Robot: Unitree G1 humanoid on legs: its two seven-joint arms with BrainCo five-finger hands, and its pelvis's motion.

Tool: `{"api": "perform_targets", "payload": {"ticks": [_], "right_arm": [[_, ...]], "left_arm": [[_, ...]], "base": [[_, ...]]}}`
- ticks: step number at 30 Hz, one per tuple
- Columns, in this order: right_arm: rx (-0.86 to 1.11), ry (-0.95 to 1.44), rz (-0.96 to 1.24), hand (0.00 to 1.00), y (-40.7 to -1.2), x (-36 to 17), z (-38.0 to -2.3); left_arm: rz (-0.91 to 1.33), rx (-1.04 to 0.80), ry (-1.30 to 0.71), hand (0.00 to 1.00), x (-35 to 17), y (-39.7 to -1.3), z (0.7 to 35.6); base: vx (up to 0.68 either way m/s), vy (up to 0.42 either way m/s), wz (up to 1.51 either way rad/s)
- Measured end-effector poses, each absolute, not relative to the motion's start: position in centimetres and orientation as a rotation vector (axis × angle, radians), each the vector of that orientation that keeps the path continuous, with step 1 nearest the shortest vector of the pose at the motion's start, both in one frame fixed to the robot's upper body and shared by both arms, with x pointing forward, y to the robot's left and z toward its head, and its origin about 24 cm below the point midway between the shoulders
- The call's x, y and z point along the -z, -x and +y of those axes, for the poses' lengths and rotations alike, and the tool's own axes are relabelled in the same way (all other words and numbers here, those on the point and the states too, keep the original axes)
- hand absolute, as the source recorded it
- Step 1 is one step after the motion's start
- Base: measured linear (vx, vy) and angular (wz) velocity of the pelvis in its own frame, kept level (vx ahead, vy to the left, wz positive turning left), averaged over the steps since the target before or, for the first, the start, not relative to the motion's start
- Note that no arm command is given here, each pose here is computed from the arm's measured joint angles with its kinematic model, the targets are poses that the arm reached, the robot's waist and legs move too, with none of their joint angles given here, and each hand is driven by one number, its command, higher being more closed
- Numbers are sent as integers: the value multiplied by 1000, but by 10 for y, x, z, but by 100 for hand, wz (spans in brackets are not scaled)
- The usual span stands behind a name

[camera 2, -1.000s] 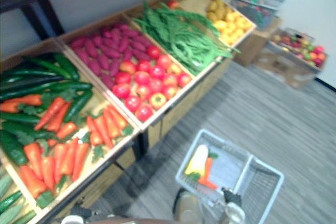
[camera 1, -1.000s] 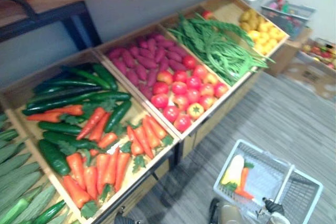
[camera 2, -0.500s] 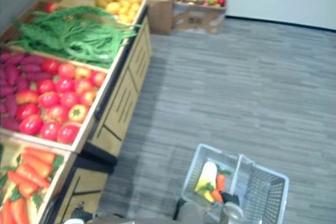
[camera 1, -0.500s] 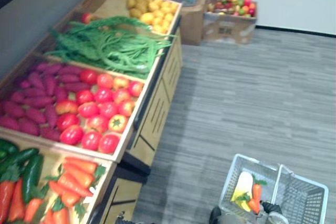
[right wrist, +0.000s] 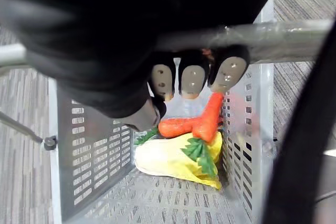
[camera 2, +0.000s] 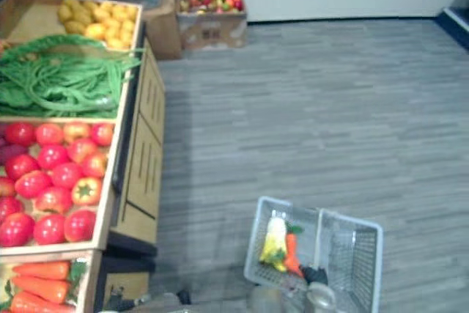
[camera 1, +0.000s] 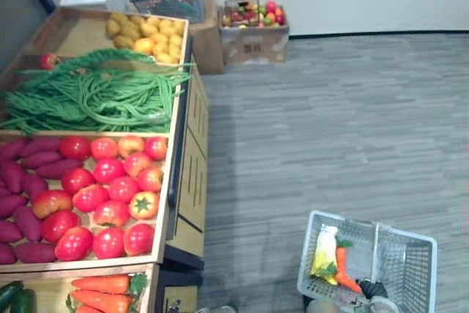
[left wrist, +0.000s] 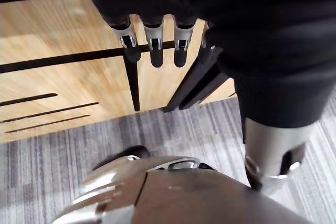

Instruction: Pick vegetable in the basket

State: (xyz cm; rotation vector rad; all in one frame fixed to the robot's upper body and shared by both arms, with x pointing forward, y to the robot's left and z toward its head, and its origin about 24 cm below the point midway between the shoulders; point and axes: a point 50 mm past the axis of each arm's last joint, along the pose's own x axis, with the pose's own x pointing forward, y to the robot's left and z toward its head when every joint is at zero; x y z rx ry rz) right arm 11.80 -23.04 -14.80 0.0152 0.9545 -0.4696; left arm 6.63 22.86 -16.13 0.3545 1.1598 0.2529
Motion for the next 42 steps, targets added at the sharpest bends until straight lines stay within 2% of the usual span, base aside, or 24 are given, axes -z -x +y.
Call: {"api": "perform_targets", "payload": {"ticks": [10,14,22,27,30,35,42], "right_arm": [[477,-13,957,100,-113,148,-233],[450,-19,910,100,-129,144,-229],[426,-8,897,100,-130,143,-226],[415,8,900,100,-129,143,-227],[430,25,896,100,-130,141,-235],[427,78,961,100,-110,147,-241],[457,70,1002,100,-95,150,-245]], "left_arm": [[1164,-228,-401,0,162,-66,225],[1154,-199,-447,0,161,-68,229],[1143,-177,-483,0,159,-67,232],[1142,-217,-547,0,155,-64,250],[1145,-227,-501,0,159,-63,235],[1131,-189,-472,0,162,-65,217],[1131,-156,-470,0,163,-66,213]], "base": [[-2,2,-12],[-4,-1,-41],[-22,-37,-4],[112,-316,-6],[111,-341,7],[65,-241,19],[23,-7,34]]}}
